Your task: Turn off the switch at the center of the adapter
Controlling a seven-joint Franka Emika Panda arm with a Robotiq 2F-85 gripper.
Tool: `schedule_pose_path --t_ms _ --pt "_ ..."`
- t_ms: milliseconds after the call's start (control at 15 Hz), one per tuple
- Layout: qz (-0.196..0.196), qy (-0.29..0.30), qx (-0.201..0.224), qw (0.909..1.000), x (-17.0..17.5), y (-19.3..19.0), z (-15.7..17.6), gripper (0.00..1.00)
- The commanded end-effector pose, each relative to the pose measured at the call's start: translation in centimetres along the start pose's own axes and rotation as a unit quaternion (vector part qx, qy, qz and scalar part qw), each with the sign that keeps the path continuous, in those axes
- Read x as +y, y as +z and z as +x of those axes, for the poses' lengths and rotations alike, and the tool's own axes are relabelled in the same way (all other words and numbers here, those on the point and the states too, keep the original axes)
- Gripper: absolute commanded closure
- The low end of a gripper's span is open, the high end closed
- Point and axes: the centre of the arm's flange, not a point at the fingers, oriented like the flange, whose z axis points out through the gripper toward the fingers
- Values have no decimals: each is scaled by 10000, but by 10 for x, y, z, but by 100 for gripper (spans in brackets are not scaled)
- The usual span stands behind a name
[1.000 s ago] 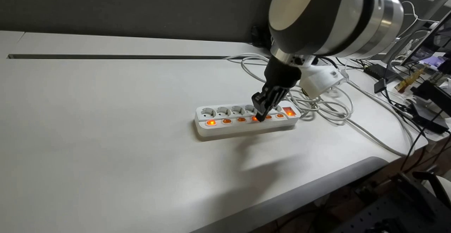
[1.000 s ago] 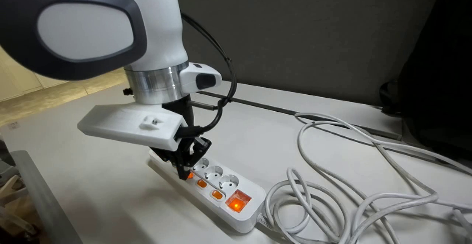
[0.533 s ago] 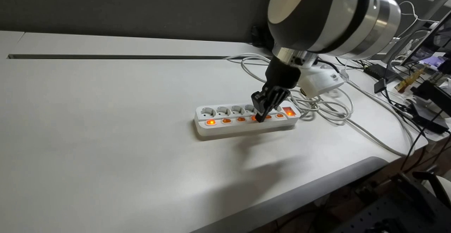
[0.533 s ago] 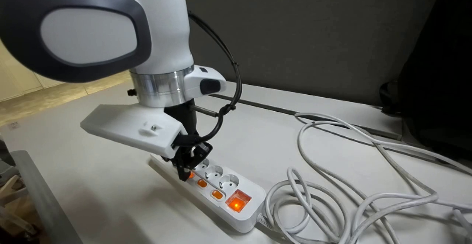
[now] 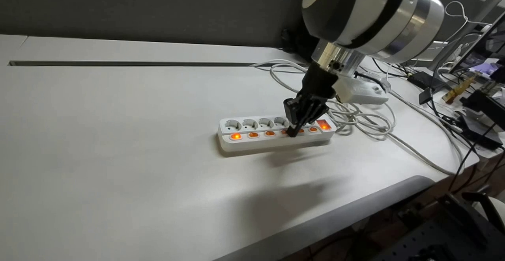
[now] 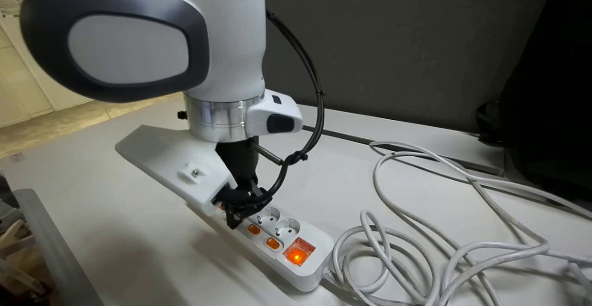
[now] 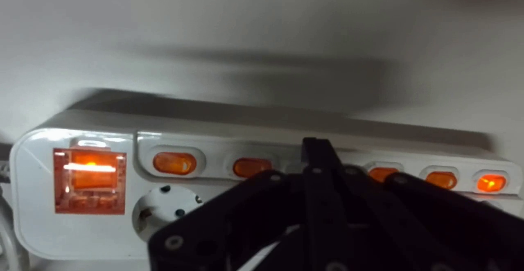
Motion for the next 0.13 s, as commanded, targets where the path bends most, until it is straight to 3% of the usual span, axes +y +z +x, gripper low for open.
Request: schedule_pose_path --t_ms 0,67 --pt "351 554 -264 9975 19 16 8 100" --pt "475 587 -285 9967 20 17 8 100"
